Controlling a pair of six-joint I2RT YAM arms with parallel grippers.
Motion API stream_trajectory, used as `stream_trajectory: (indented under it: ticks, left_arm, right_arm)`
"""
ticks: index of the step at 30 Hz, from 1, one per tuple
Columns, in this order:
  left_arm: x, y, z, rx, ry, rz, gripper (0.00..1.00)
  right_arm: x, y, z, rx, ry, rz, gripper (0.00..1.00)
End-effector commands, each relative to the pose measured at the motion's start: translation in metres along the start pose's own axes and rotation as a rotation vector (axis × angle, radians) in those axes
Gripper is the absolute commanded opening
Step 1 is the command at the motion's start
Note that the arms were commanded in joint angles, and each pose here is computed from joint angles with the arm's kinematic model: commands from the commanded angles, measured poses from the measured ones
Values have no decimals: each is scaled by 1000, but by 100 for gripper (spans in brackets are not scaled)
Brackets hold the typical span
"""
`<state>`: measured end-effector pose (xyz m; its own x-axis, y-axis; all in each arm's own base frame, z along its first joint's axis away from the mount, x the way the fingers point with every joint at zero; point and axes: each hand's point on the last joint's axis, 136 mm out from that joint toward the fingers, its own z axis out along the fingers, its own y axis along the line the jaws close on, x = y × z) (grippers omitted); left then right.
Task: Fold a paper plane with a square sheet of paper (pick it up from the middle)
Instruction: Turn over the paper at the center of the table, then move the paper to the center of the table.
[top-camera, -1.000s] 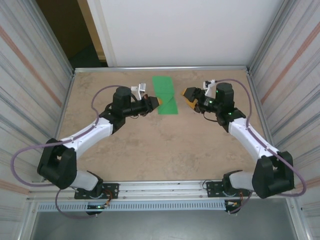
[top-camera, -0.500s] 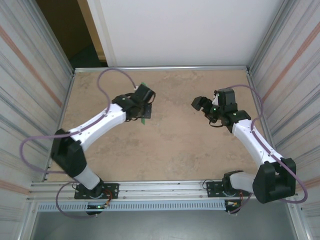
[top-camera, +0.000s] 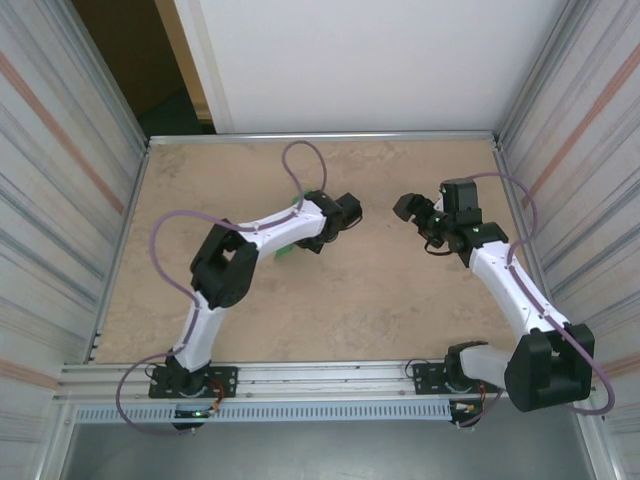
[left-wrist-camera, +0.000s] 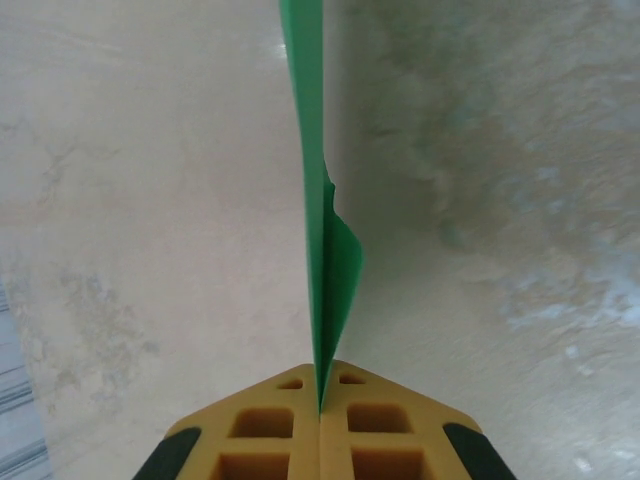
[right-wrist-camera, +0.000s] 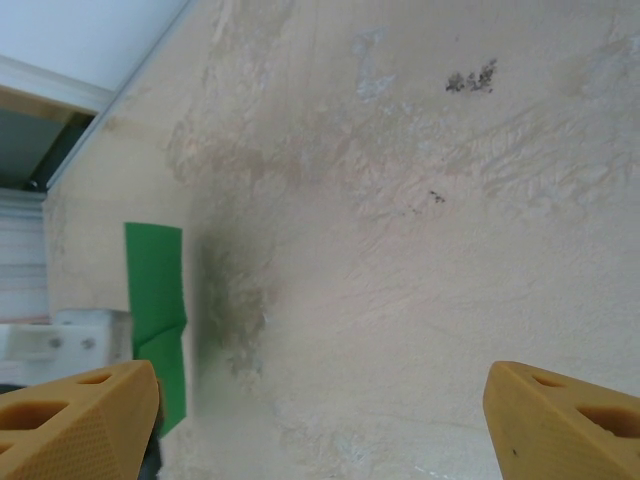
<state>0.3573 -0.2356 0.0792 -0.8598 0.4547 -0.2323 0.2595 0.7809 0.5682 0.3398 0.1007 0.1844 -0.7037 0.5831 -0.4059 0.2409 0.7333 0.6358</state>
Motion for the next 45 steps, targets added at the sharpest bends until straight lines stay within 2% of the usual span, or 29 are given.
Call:
stream_trajectory:
  ticks: [1, 6, 11, 14, 17, 21, 25, 30, 34, 39, 45]
  left_arm:
    - [2, -23, 1, 37, 38, 52, 9]
    - [0, -70, -5, 292, 68, 9, 23]
    - [-10, -92, -23, 611, 68, -114, 35]
    - [-19, -92, -47, 834, 46, -214, 42]
    - [-25, -81, -68, 1007, 16, -310, 54]
    - [-24, -53, -81, 1146, -27, -449, 66]
    - [-13, -10, -73, 1183, -66, -621, 71]
    - [16, 42, -43, 1100, -96, -817, 82]
    - [32, 70, -38, 1166, -152, -939, 87]
    - [55, 93, -29, 1130, -179, -1000, 99]
    - [73, 105, -15, 1057, -142, -1021, 99]
  right_arm:
    - [1, -8, -6, 22, -8, 13, 83]
    - [-2, -18, -9, 44, -29, 52, 83]
    - [-5, -22, -7, 39, -20, 77, 83]
    - [-4, -18, -2, 20, 4, 79, 83]
    - [0, -13, 7, -3, 34, 73, 83]
    - [9, -2, 21, -8, 65, 22, 85]
    - [32, 21, 40, -12, 123, -62, 85]
    - [83, 57, 73, -49, 245, -146, 83]
    - [127, 88, 98, -97, 358, -190, 82]
    - [170, 114, 123, -141, 484, -214, 80]
    - [189, 115, 151, -112, 537, -212, 72]
